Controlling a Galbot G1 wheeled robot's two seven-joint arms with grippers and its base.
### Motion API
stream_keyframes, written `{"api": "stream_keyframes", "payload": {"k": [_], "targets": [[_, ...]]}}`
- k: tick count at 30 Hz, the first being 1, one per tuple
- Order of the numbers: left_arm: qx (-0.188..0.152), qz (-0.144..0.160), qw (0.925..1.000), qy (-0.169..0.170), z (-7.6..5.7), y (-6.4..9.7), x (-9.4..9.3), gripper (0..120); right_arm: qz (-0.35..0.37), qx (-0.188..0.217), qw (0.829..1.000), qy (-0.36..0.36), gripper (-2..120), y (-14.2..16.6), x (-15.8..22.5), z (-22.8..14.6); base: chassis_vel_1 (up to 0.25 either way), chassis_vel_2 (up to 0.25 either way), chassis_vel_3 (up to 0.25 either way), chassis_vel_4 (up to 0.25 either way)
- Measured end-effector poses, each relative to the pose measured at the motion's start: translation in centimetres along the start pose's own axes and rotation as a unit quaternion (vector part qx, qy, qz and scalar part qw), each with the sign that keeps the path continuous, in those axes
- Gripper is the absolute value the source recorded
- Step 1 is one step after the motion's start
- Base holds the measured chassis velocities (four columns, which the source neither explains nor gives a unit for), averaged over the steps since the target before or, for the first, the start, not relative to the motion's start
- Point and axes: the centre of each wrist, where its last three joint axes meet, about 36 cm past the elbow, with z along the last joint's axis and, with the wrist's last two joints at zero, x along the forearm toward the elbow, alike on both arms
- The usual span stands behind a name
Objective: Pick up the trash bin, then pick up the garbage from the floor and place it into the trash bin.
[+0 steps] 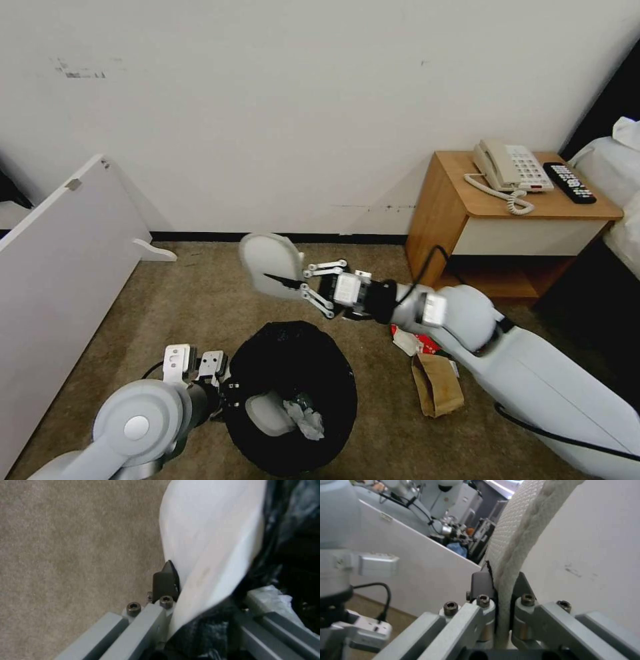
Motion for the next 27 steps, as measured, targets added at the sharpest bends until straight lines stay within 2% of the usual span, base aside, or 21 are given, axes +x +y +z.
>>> {"api": "stream_keyframes", "payload": {"k": [7, 11, 15, 27], "targets": [[0.02, -0.011, 0.9997, -0.011, -1.3, 0.8, -0.4, 0, -0.011, -0.024, 0.999, -0.018, 1, -0.2, -1.9, 1.1, 0.0, 0.0, 0.0, 0.0], [0.025, -0.015, 0.9995, -0.014, -1.5, 1.2, -0.8, 0, -0.011, -0.04, 0.999, -0.024, 1, 0.1, -2.1, 1.3, 0.0, 0.0, 0.0, 0.0], [0.04, -0.011, 0.9985, -0.035, -2.4, 1.5, -1.0, 0, -0.006, -0.07, 0.997, -0.024, 1, 0.5, -1.4, 1.2, 0.0, 0.0, 0.0, 0.0], [0.062, 0.008, 0.9969, -0.049, -3.9, 0.9, -1.1, 0, -0.019, -0.092, 0.995, -0.016, 1, 1.0, 0.1, 0.8, 0.0, 0.0, 0.0, 0.0]]}}
